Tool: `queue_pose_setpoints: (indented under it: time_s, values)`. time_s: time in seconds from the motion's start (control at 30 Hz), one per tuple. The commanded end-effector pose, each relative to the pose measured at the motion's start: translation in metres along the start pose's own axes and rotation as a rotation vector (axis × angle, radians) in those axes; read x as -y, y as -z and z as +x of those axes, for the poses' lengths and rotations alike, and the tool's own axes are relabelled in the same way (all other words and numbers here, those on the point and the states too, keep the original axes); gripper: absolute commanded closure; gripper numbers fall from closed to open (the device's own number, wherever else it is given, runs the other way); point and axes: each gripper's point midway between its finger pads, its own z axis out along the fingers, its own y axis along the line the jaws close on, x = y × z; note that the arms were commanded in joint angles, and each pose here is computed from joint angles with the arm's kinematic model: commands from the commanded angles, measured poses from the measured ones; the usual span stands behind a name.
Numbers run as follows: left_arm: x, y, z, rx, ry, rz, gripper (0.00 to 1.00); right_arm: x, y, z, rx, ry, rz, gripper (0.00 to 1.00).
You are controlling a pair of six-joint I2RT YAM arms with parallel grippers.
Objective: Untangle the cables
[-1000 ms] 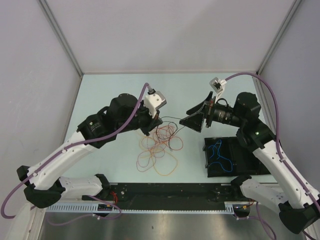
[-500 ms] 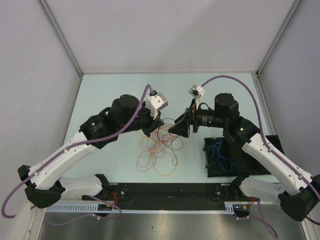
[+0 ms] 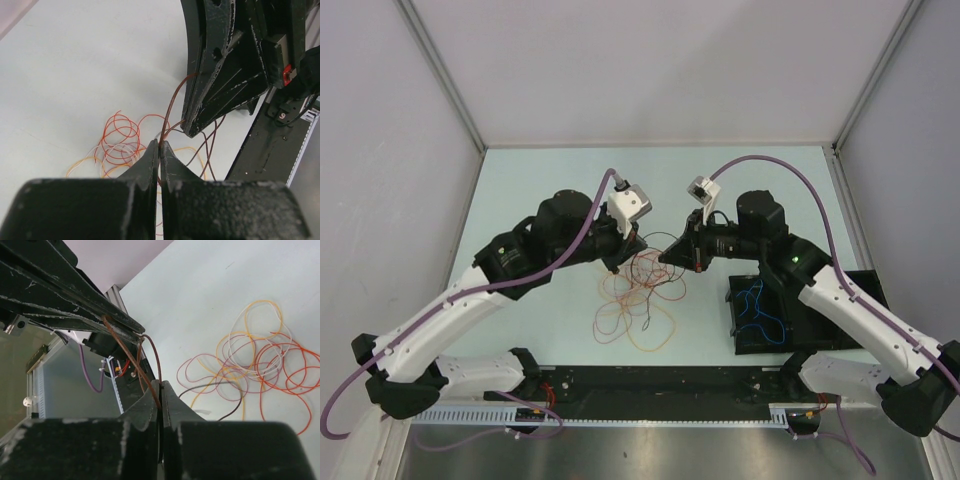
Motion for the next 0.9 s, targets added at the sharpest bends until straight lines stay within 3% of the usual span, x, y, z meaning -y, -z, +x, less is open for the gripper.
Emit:
queue_pose_setpoints:
  time_s: [0.0, 0.03, 0.07, 0.1, 0.13, 0.53, 0.87]
  values:
    - [-0.001, 0.006, -0.011, 0.054, -0.005, -0.012, 0.96, -0.005, 0.0, -0.016, 0.047, 0.031, 0.001, 1.0]
    - [-0.006, 0.005, -0.01, 0.046, 0.01, -0.041, 0.82, -0.007, 0.002, -0.019, 0.06, 0.034, -0.001, 1.0]
    - [-0.015, 0.006, -0.009, 0.039, 0.025, -0.097, 0.31, -0.009, 0.004, -0.022, 0.073, 0.038, -0.001, 1.0]
    - [-0.023, 0.007, -0.004, 0.021, 0.07, -0.157, 0.1, -0.009, 0.008, -0.029, 0.098, 0.044, 0.017, 1.0]
    - [-0.029, 0.009, 0.0, 0.014, 0.087, -0.194, 0.01, -0.009, 0.011, -0.033, 0.111, 0.047, 0.031, 1.0]
    - [-0.082, 0.032, 0.064, -0.002, 0.151, -0.535, 0.0, 0.041, 0.103, -0.074, 0.246, 0.03, 0.597, 1.0]
    - [-0.087, 0.022, 0.087, -0.048, 0.175, -0.564, 0.0, 0.086, 0.208, -0.068, 0.402, -0.111, 1.1, 1.0]
